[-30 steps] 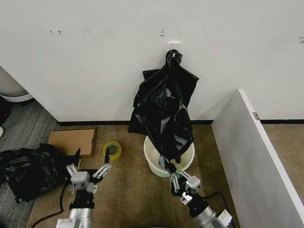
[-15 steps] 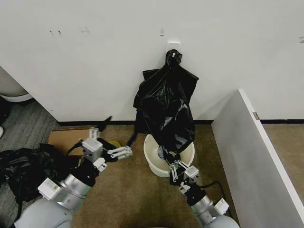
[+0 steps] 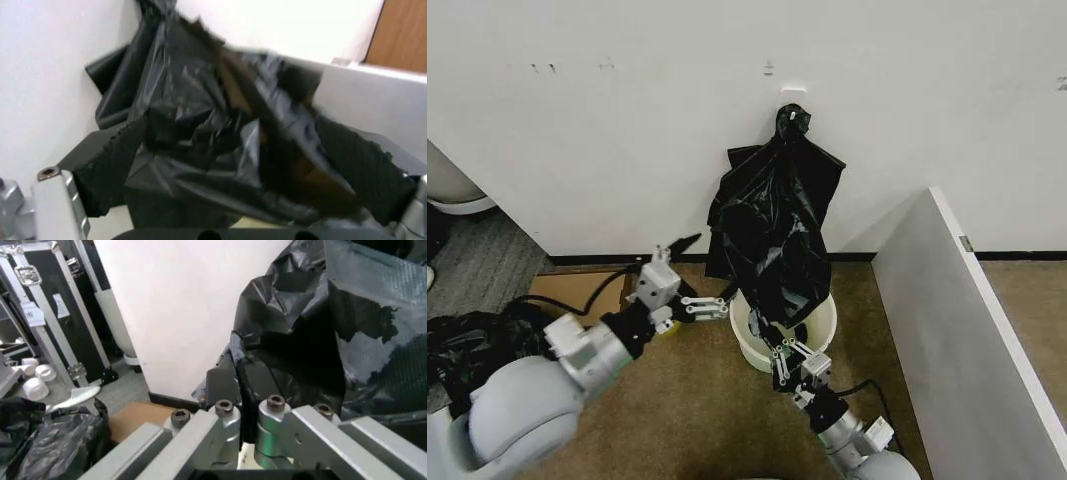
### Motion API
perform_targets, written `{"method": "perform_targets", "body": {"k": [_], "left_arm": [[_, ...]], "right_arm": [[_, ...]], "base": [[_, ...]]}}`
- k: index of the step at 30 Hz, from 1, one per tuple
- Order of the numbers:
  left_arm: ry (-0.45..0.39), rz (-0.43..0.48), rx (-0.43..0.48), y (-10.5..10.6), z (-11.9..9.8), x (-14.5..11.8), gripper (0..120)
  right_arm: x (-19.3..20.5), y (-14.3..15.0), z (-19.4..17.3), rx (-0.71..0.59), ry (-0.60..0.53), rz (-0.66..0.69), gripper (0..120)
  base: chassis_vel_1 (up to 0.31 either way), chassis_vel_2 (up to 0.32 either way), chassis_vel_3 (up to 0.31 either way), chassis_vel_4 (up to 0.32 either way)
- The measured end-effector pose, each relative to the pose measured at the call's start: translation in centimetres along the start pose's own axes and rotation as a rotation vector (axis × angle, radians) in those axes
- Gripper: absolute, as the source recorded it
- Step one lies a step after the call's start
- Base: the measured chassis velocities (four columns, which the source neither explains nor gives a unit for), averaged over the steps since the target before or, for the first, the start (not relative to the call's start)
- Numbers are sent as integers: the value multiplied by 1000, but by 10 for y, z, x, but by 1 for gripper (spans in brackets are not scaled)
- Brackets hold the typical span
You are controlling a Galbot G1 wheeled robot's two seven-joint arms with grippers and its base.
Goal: Place the garbage bag over the trash bin.
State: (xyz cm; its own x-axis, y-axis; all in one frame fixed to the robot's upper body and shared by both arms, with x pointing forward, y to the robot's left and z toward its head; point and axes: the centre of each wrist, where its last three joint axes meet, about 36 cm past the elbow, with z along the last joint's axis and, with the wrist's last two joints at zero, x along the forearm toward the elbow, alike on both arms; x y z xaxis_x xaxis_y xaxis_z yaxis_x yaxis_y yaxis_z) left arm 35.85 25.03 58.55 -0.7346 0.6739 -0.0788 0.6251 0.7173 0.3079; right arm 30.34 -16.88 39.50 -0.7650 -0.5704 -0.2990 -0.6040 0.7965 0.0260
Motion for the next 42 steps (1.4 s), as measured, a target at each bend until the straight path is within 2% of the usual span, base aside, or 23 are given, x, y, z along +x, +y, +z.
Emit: {"method": "perform_targets", "body": {"k": [3,8,13,16,21,26,35,39,42], "left_arm": [[50,-6,-28,7,8,-8,98],[30,-5,-9,15,9,-26,98],[35,43,5,13,15,-49,98],[38,81,12,14,9,-70,98],[49,99,18,20,1,-87,98],[103,133,16,22,-2,-101,98],[177,130,25,15,-2,-122,99],[270,120,60,11,-7,-129,95],[292,112,74,8,-6,-134,93]], "right_arm": [[1,-1,0,7,-5,2,0],[4,-1,1,10,-5,-1,0],[4,-1,3,13,-5,-4,0],[3,-1,2,15,-8,-2,0],[4,-4,1,23,-14,1,0],[3,-4,0,20,-22,4,0],[1,-3,0,15,-28,3,0],[1,-3,-1,11,-32,5,0],[1,-3,-3,8,-39,7,0]], "base": [[0,0,0,0],[0,0,0,0],[0,0,0,0],[0,0,0,0],[0,0,0,0],[0,0,0,0],[0,0,0,0],[0,0,0,0],[0,0,0,0]]}}
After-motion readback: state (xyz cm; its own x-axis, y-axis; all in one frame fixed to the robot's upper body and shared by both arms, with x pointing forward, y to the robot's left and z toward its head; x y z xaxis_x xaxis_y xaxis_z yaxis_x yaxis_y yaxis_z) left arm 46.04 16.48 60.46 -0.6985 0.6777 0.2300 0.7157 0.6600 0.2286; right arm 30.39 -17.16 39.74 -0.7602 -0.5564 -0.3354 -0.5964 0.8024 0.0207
